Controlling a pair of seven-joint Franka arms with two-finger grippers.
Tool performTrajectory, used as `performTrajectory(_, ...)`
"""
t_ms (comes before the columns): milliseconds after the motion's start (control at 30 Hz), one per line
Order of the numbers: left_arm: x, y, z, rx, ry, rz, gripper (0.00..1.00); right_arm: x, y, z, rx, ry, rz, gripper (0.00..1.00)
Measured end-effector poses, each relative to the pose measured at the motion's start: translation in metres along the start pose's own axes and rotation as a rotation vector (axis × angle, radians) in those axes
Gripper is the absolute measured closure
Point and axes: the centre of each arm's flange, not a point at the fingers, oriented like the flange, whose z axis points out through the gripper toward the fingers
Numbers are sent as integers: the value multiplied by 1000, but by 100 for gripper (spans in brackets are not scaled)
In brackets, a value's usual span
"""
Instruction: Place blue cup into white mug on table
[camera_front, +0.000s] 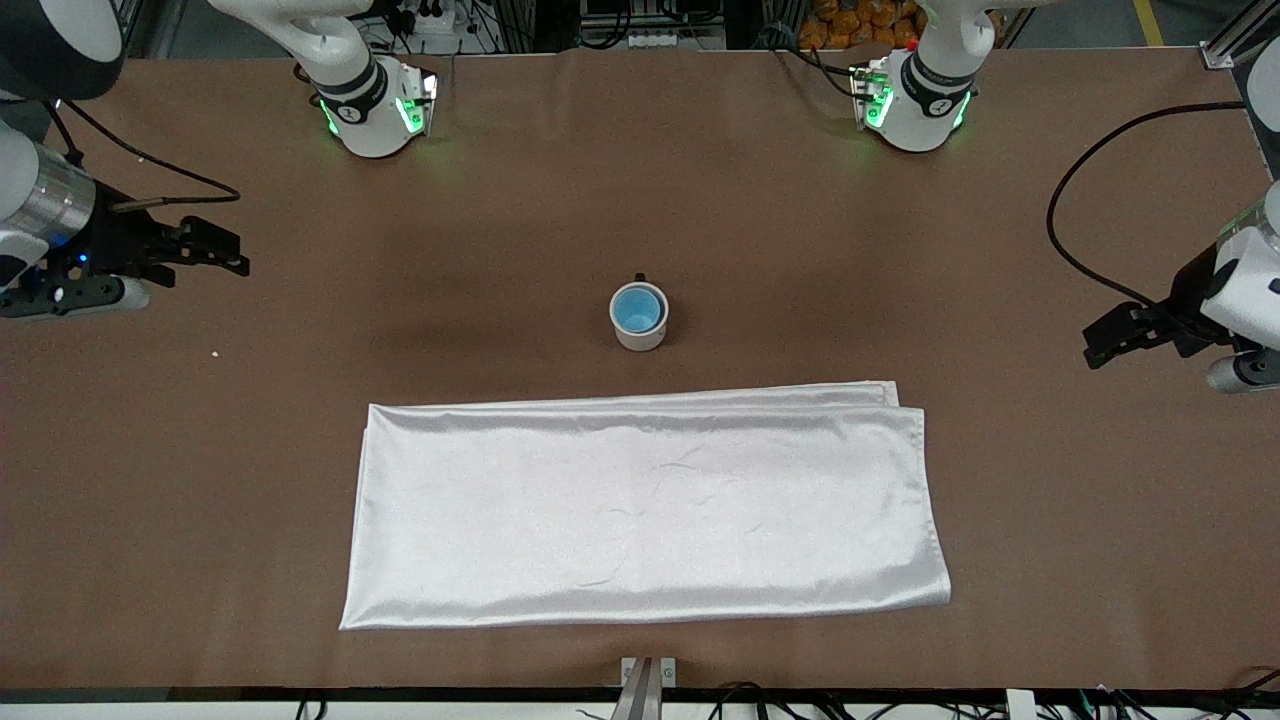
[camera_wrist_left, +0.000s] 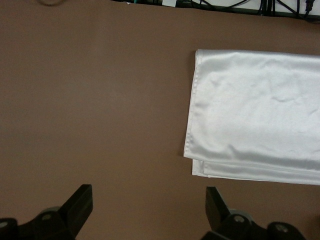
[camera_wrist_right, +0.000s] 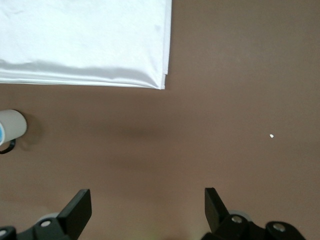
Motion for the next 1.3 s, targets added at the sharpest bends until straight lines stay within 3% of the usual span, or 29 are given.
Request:
performTrajectory(200, -3, -10, -10, 2, 10, 22, 0, 0, -6, -26, -9, 43, -7, 0)
performTrajectory(500, -12, -32, -26, -18, -4, 28, 0, -2, -6, -60, -80, 99, -17, 0)
performTrajectory(700, -18, -39, -33, -16, -13, 49, 0, -6, -7, -82, -95, 130, -19, 0)
performTrajectory(933, -21, -40, -35, -15, -19, 52, 0, -13, -2, -87, -96, 98, -8, 0)
performTrajectory(1300, -28, -25, -32, -18, -63, 84, 0, -14, 3, -90, -95, 97, 2, 0)
